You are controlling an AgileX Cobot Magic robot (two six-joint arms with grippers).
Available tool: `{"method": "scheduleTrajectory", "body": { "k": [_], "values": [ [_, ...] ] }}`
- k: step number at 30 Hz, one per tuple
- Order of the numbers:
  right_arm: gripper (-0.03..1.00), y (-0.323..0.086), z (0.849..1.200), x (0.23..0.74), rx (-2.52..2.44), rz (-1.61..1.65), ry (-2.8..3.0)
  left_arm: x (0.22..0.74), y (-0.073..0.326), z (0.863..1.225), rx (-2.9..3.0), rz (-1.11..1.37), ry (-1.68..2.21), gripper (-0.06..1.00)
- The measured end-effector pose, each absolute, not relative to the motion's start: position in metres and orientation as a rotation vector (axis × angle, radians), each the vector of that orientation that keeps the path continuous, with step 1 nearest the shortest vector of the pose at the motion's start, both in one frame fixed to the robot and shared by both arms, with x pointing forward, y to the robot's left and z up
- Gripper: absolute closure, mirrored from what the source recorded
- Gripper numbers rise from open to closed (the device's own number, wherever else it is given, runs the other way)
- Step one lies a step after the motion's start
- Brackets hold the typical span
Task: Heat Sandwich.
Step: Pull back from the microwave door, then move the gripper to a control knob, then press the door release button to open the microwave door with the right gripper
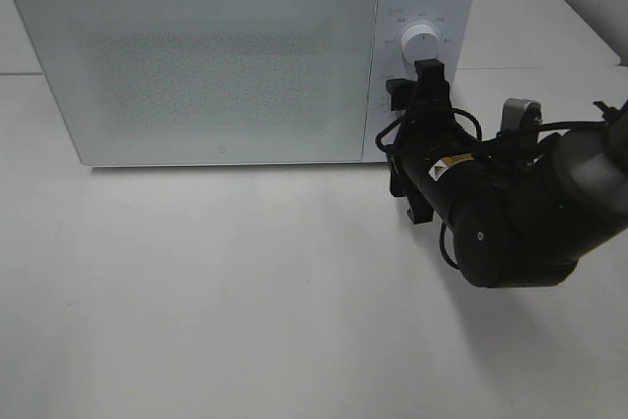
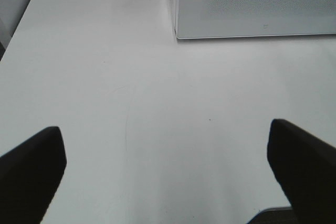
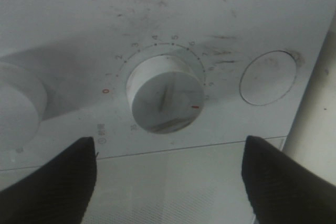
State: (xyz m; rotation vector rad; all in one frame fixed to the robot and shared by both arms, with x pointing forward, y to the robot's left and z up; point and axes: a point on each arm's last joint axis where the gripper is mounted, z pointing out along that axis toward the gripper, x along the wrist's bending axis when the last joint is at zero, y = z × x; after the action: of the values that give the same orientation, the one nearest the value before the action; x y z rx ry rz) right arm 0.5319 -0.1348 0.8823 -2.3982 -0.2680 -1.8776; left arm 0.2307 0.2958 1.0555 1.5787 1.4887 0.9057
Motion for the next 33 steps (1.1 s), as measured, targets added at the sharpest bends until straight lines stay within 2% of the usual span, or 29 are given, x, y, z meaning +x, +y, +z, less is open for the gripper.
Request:
{"method": "scheduleTrajectory", "body": {
  "k": [15,19,24,33],
  "values": [
    [0.22,-0.148,0.895,0.499,-2.552,-1.73,-0.774,0.231,0.296,1.056,1.579,0.906,1.489,-0.05],
    [0.22,-0.145,0.904,0.49,-2.543,-1.609,-1.239,0.231,0.296,1.056,1.579,0.906,1.489,-0.05],
    [0.22,-0.144,0.909,0.485,-2.495,-1.559,-1.471,0.231,0.296,1.056,1.579,0.906,1.489,-0.05],
    [0.22,-0.146,0.914,0.464,-2.203,-1.225,-2.196,0.231,0.296,1.056,1.579,0.906,1.489,-0.05]
  ]
}}
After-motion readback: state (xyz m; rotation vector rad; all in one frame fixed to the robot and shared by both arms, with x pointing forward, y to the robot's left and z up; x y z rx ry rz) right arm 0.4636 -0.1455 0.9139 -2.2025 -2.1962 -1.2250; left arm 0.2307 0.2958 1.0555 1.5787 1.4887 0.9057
